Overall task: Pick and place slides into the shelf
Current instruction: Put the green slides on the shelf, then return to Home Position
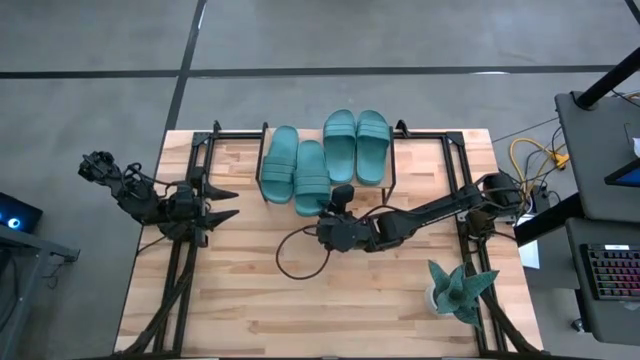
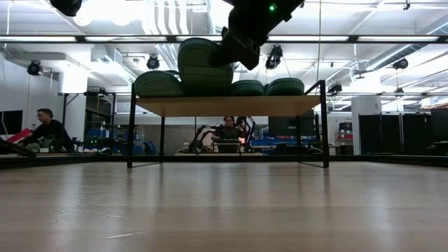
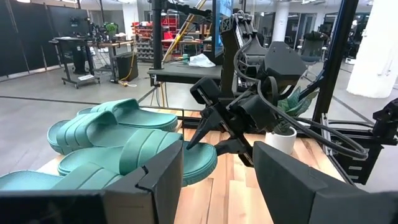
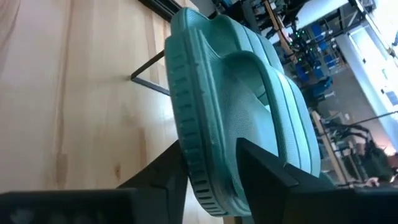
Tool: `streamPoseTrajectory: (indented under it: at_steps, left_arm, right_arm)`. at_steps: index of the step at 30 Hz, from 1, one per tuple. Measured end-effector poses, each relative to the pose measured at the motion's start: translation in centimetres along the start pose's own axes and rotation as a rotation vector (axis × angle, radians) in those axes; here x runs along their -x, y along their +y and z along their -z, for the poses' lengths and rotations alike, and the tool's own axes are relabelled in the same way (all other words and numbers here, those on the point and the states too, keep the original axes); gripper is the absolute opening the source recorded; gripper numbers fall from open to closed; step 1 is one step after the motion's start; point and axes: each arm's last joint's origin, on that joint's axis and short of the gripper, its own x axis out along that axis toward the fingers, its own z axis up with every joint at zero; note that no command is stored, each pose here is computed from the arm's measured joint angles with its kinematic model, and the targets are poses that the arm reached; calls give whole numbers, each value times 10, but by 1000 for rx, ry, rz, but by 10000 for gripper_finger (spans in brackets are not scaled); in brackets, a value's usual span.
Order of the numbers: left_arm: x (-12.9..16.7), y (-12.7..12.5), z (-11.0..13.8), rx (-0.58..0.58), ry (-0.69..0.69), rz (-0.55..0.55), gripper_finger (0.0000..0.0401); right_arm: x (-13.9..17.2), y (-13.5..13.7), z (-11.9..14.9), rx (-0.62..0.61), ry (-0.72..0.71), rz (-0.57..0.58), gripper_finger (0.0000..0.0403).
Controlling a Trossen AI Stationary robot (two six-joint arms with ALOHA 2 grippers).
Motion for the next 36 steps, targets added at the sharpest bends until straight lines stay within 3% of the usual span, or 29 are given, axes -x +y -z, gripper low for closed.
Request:
streamPoseTrajectory:
  at_steps: [13,28,36]
  left_arm:
    - [0,0,0,1,0,0,178]
    - [0,0,0,2,1,0,178]
    - [0,0,0,3,0,0,178]
  right_arm:
    - [1,4,10,-40,71,-37,198]
    - [8,11,7,-23,51,-62,201]
    - [21,8,-11,-5,0,-59,202]
